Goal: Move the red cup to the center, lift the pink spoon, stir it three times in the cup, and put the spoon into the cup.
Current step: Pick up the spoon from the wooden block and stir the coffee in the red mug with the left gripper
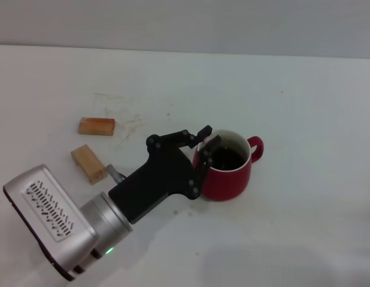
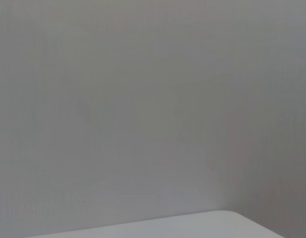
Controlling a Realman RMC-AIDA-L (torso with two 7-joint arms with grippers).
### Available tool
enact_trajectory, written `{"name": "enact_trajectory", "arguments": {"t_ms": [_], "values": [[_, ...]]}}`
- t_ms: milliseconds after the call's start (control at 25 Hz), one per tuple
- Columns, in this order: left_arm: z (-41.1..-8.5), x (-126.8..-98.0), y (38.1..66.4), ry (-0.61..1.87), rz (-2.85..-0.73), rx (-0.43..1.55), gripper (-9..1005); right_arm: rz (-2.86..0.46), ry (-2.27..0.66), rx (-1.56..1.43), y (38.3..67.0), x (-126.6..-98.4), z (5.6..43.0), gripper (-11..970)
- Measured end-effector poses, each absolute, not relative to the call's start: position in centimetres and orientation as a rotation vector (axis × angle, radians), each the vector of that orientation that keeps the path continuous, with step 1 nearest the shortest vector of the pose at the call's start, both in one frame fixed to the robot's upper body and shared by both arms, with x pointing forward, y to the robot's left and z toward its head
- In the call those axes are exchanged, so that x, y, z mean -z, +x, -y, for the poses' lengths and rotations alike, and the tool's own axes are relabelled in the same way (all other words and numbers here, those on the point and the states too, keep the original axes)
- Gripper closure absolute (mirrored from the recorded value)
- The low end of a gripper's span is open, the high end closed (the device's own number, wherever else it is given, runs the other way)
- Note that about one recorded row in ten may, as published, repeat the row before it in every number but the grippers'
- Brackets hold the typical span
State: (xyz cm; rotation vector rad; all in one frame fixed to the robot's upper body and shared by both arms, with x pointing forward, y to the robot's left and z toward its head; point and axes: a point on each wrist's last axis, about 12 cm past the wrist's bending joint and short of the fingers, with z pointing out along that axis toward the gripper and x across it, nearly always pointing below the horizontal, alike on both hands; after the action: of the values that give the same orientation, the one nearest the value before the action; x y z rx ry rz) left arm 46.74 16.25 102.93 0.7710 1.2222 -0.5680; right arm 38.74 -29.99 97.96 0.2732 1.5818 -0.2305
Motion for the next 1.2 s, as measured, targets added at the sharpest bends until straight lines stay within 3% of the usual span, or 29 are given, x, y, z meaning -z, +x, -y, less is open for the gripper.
{"name": "enact_trajectory", "arguments": {"t_ms": [680, 1200], "values": [[-13.3, -104.1, 47.7, 0.847, -1.17, 0.639, 808, -1.586, 0.275, 0.231, 38.6, -97.9, 30.0, 959], [-15.9, -102.8, 45.8, 0.773, -1.217, 0.558, 803, -1.584, 0.272, 0.227, 38.8, -97.9, 29.9, 959]]}}
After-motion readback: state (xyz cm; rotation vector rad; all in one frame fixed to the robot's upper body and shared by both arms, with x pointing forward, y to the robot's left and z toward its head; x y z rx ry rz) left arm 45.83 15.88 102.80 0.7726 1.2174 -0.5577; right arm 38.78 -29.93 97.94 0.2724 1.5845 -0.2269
